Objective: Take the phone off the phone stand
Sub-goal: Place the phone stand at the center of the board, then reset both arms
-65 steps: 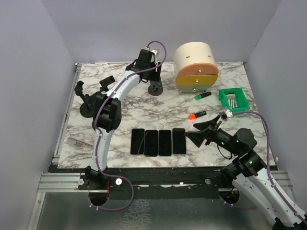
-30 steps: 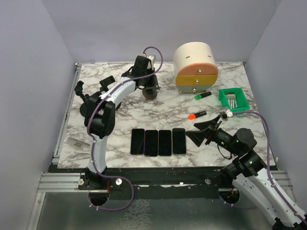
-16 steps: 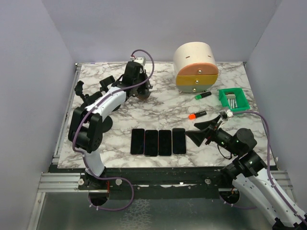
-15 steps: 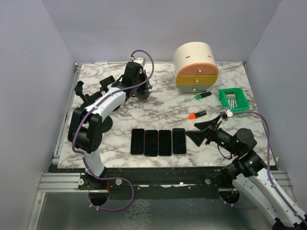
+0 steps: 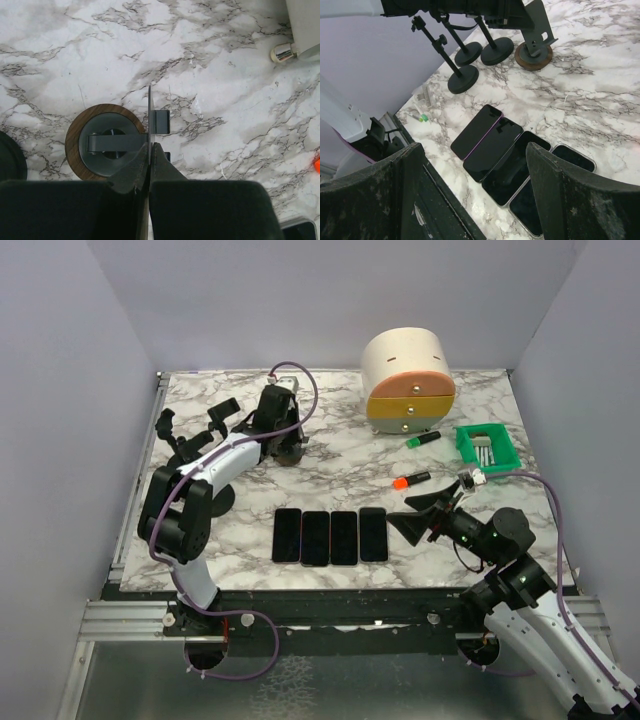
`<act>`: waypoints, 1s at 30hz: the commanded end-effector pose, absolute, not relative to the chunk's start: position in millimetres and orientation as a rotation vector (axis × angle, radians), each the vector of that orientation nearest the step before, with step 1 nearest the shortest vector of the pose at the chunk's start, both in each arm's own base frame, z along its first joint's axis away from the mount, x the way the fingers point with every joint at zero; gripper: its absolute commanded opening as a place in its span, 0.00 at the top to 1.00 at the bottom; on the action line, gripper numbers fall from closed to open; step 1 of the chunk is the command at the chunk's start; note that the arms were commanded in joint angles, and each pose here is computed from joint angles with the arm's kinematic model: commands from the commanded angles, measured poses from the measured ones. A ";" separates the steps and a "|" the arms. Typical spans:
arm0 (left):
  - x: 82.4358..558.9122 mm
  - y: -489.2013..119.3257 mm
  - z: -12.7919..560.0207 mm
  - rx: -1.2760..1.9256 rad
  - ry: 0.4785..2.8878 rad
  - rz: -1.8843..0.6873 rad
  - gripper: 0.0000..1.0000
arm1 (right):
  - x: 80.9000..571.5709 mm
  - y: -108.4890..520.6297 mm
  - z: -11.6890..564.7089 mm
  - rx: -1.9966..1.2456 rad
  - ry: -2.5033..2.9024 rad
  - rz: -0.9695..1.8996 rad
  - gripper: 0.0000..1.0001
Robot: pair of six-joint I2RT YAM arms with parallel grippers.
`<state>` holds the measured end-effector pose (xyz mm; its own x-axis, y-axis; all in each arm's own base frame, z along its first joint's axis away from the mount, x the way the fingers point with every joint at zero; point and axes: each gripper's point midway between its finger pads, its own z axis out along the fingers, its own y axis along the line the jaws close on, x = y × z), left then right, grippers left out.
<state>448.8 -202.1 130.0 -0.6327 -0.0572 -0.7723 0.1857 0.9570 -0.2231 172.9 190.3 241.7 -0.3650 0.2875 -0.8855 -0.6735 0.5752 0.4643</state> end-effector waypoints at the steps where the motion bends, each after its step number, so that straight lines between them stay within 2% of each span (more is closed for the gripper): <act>1: 452.4 -195.9 145.5 0.062 2.174 -0.348 0.93 | 174.6 185.9 237.2 -0.320 1.671 1.006 0.13; 6: 448.3 -190.1 146.6 0.060 2.180 -0.319 0.57 | 174.6 185.6 237.8 -0.318 1.672 1.006 0.13; 9: 446.3 -186.2 153.1 0.058 2.171 -0.302 0.46 | 174.5 185.5 238.1 -0.318 1.672 1.005 0.13; 18: 432.4 -174.5 202.4 0.015 2.084 -0.306 0.21 | 174.4 184.5 239.5 -0.313 1.676 1.001 0.13; 19: 430.1 -173.2 208.6 0.005 2.075 -0.311 0.05 | 174.4 184.6 239.7 -0.313 1.677 1.001 0.13; 20: 427.8 -172.4 214.8 -0.003 2.066 -0.317 0.01 | 174.4 184.6 240.3 -0.313 1.677 1.002 0.13; 26: 411.2 -175.7 245.4 -0.036 2.044 -0.394 0.01 | 176.8 182.0 252.8 -0.297 1.672 0.984 0.11; 30: 400.2 -182.2 262.6 -0.086 2.014 -0.464 0.01 | 187.5 173.5 264.4 -0.242 1.693 0.915 0.05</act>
<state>415.0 -177.5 243.1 -0.4744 -0.1806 -0.8616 0.1529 0.9469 -0.2827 176.5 185.0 248.5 -0.3677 0.2845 -0.8854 -0.6436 0.6093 0.4631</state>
